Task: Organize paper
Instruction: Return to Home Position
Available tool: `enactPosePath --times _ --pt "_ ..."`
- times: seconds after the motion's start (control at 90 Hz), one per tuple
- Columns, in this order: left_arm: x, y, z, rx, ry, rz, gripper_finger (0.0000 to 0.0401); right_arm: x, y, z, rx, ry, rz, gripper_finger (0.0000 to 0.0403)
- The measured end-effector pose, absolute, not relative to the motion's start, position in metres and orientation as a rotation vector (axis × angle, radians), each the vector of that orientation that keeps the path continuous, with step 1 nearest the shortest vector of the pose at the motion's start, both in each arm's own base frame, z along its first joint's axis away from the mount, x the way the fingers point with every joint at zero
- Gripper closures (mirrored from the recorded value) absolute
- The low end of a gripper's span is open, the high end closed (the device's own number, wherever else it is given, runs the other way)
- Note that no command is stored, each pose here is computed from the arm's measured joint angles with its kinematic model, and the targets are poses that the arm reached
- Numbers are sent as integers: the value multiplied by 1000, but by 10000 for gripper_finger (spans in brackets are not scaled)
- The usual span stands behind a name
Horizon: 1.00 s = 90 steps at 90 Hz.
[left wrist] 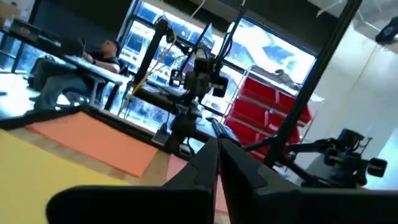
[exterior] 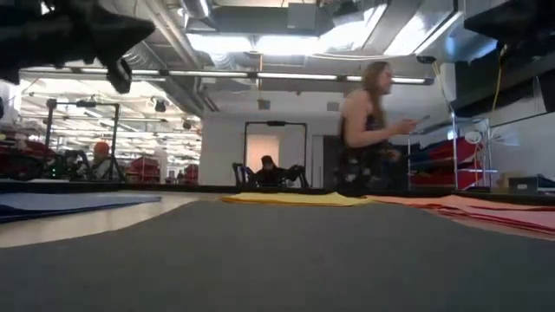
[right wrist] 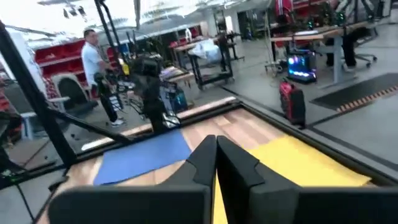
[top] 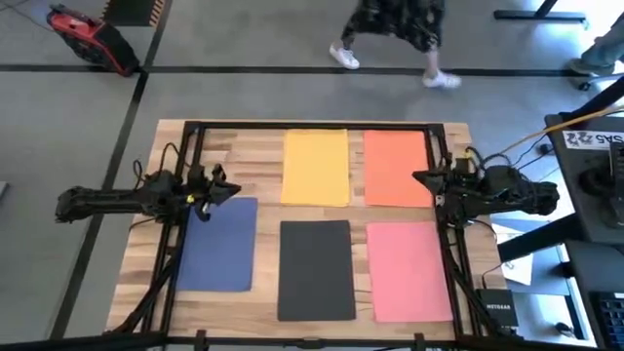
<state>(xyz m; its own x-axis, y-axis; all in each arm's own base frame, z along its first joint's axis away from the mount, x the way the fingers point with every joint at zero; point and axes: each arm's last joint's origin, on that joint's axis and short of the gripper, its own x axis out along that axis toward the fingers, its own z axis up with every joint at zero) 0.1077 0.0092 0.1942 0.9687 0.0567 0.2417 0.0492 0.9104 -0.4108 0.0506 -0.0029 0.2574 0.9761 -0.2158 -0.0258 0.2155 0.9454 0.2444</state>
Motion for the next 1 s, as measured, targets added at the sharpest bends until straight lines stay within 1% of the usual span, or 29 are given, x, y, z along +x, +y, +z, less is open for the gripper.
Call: enactPosePath --times 0.044,0.144,0.378,0.478,0.644,0.8,0.922,1.0 --pt "105 9 192 -430 -253 0 401 53 -2 254 245 12 -211 403" --pt "102 8 190 -413 -244 1 401 58 -1 250 257 -29 -178 403" --pt "100 8 183 -403 -177 16 401 77 2 215 263 9 -173 403" --pt "100 8 183 -366 -178 21 401 85 4 198 269 6 -170 403" --pt "100 10 183 -306 -187 96 401 93 5 176 276 -3 -173 403" --pt "99 10 183 -281 -189 105 401 92 4 178 257 12 -192 403" --pt "97 10 181 -293 -168 109 401 82 2 193 237 94 -221 403" --pt "96 10 180 -301 -167 109 401 81 2 198 258 81 -209 403"
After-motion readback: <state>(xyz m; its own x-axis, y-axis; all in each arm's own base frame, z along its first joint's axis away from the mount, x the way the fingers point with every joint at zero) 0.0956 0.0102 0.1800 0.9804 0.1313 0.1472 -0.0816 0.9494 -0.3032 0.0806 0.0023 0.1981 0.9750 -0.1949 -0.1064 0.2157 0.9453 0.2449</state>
